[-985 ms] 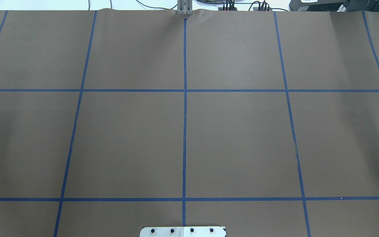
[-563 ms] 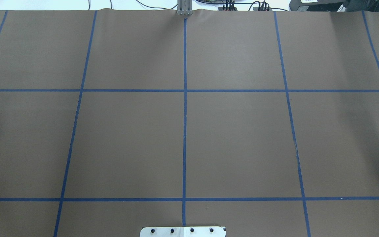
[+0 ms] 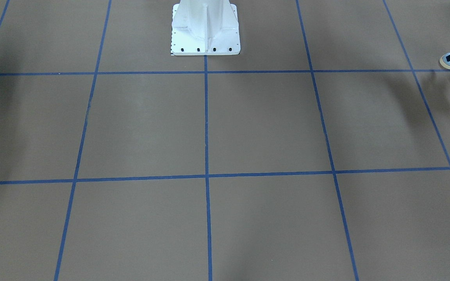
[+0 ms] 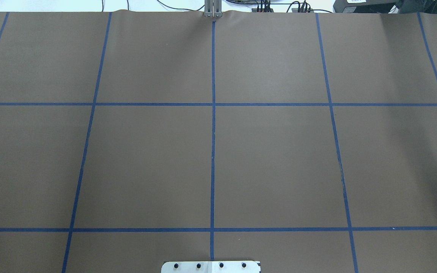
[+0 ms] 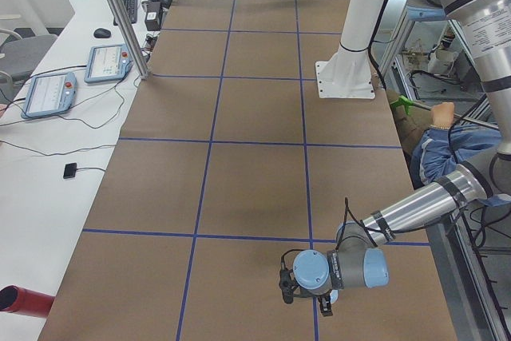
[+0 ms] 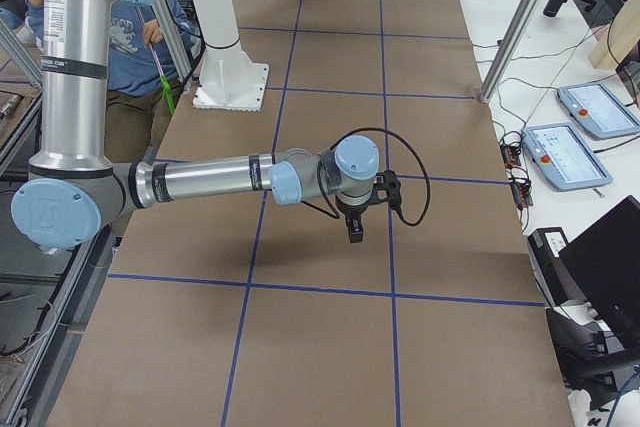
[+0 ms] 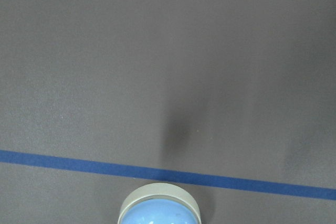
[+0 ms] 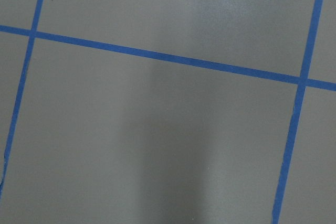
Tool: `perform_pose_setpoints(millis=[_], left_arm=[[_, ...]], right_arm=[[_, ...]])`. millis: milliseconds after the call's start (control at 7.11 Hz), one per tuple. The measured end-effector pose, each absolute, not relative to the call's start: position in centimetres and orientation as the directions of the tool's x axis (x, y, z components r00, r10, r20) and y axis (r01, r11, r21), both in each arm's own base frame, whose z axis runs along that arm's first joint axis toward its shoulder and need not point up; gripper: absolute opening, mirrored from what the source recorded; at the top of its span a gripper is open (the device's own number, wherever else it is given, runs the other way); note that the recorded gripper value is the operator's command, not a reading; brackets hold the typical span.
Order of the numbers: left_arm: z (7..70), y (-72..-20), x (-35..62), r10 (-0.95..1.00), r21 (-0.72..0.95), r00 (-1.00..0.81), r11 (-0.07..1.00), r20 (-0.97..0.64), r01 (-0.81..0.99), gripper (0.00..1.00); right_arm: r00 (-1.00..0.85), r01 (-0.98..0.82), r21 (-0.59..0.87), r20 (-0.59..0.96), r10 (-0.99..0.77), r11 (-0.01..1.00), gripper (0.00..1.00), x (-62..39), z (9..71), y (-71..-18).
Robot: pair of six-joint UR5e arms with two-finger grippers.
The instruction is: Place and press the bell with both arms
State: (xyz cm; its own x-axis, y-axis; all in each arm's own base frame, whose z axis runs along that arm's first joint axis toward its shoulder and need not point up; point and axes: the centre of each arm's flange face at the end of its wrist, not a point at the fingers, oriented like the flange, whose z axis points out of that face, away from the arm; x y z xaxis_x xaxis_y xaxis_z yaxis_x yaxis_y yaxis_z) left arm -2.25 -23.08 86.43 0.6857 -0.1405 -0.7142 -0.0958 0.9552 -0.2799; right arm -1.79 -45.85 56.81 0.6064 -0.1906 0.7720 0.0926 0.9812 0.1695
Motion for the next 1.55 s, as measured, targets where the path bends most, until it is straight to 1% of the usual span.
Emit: perform_pose_setpoints(millis=[844,1267,1407,1548], left_arm=[[87.3,-23.0,-1.0,-0.118,-0.296,0.693,0.944,-0.712,-0.143,1.0],[88.0,-23.1,-0.2,-0.099,-0.305,0.699,0.936,-0.708,-0.176,0.98],[88.3,-23.3,-0.1,-0.097,-0.308,0.7,0.934,-0.707,-0.182,0.93],[88.5,-23.5,0.1,-0.094,-0.309,0.701,0.932,-0.706,-0.187,0.83]], right_arm=[[0.605,0.095,0.164,0.774,-0.187,0.982,0.99,-2.1,56.7,-45.8],[0.606,0.097,0.162,0.773,-0.188,0.982,0.99,-2.3,56.8,-45.8],[0.606,0.098,0.162,0.773,-0.188,0.982,0.99,-2.3,56.8,-45.8],[0.606,0.099,0.162,0.773,-0.188,0.982,0.99,-2.4,56.8,-45.8]])
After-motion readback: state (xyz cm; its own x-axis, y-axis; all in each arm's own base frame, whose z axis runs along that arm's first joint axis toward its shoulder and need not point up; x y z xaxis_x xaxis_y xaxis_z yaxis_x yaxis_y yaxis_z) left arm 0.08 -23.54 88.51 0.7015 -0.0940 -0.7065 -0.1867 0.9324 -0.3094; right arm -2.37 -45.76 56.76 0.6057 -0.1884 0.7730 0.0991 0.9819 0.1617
